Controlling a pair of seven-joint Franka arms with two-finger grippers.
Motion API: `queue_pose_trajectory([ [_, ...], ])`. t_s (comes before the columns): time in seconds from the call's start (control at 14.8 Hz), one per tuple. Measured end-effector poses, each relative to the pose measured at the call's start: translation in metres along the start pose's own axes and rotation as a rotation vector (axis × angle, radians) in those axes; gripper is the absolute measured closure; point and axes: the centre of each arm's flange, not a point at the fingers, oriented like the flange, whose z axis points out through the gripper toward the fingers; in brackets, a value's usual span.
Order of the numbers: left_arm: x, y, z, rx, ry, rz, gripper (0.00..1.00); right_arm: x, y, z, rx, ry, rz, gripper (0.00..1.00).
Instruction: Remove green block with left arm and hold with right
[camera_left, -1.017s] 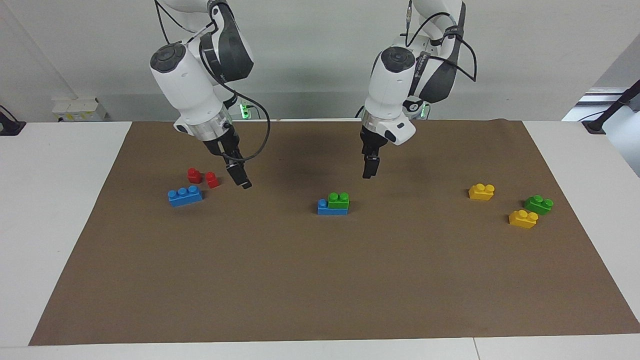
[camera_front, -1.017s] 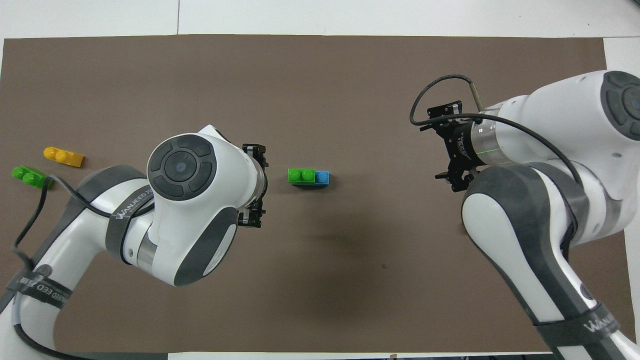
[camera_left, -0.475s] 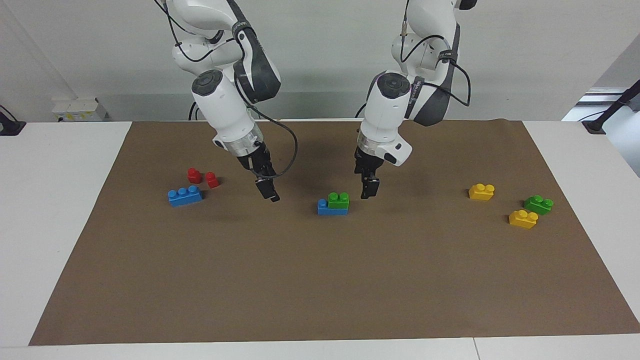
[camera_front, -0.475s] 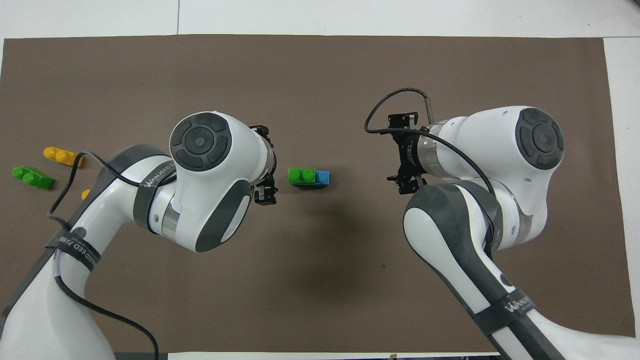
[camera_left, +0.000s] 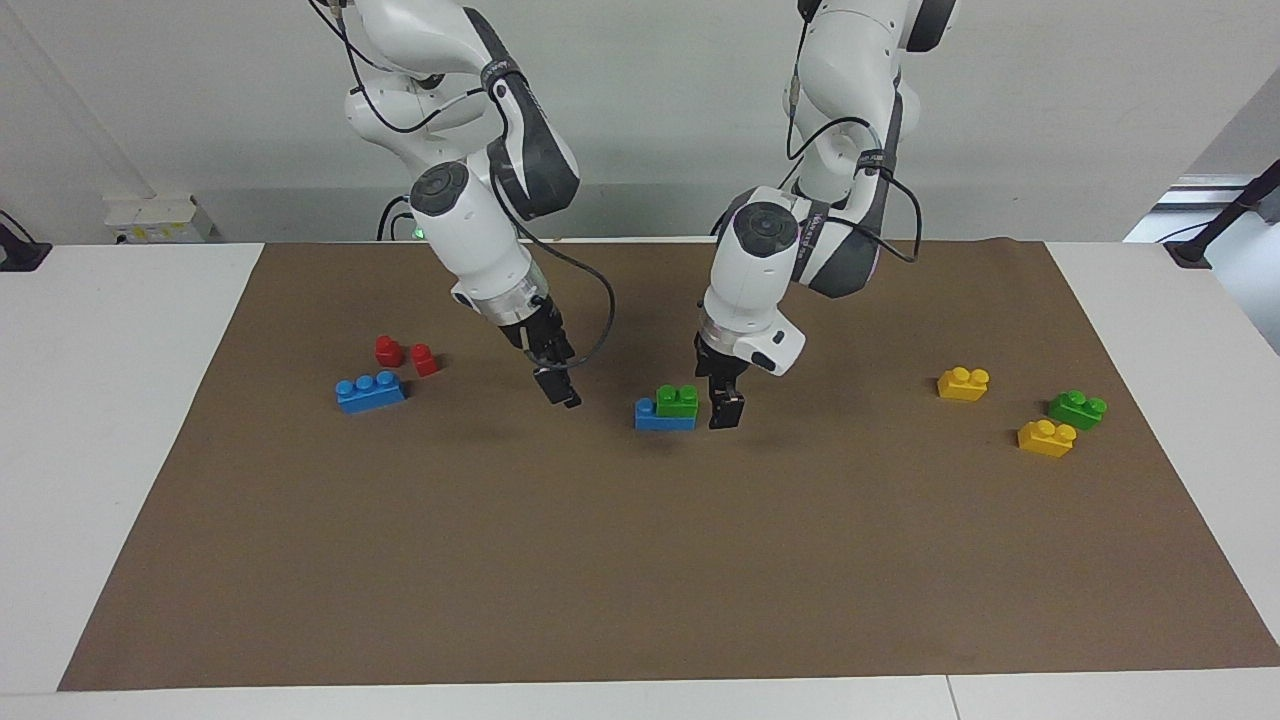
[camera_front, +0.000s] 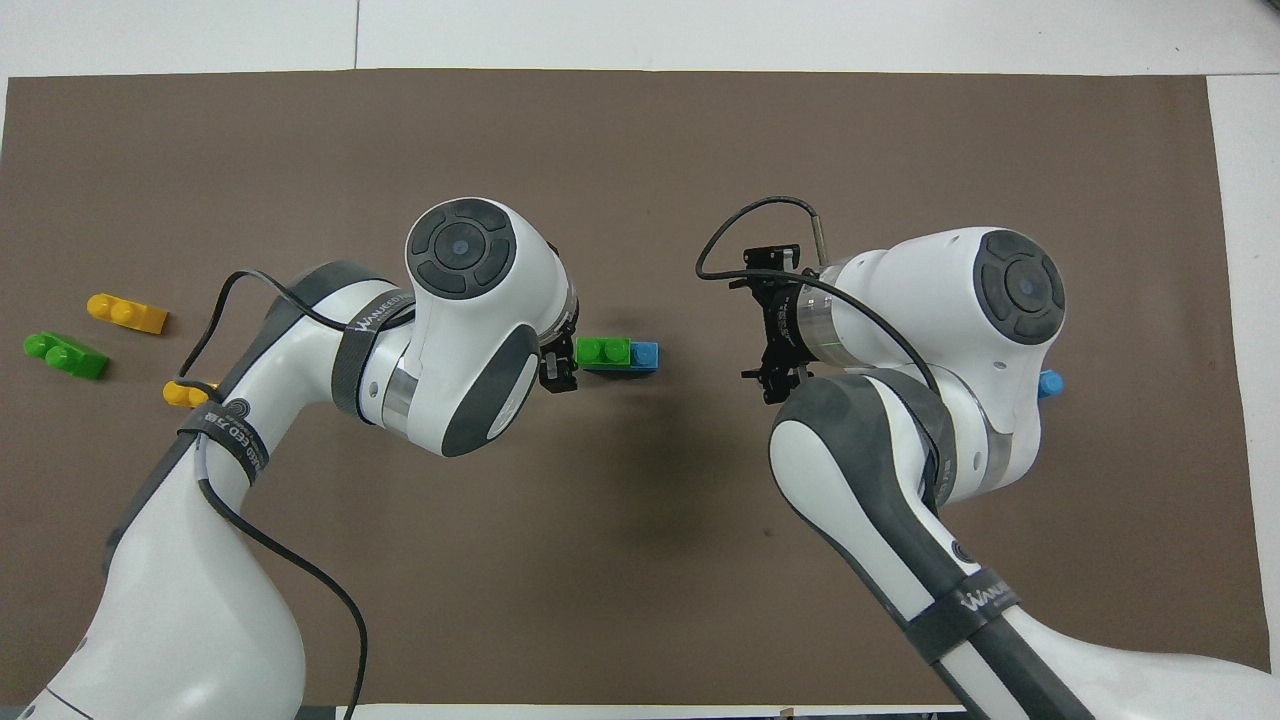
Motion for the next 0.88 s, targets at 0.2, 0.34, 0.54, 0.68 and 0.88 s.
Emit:
queue_pose_trajectory([
  [0.2, -0.007, -0.005, 0.008, 0.006, 0.002, -0.009, 0.0, -0.001, 0.004, 0.012, -0.032, 0.0, 0.003, 0.0],
  [0.34, -0.015, -0.01, 0.015, 0.008, 0.004, -0.006, 0.0, 0.0, 0.005, 0.023, -0.059, 0.003, 0.004, 0.0],
  [0.54, -0.02, -0.014, 0.028, 0.003, 0.013, -0.01, 0.0, -0.003, 0.0, 0.032, -0.089, -0.001, 0.005, 0.0],
  [0.68, -0.02, -0.015, 0.033, 0.007, 0.018, -0.012, 0.0, -0.005, -0.008, 0.036, -0.098, -0.014, 0.012, 0.0],
  [0.88, -0.018, -0.015, 0.035, 0.006, 0.029, -0.007, 0.0, -0.008, -0.023, 0.045, -0.095, -0.027, 0.017, 0.0],
])
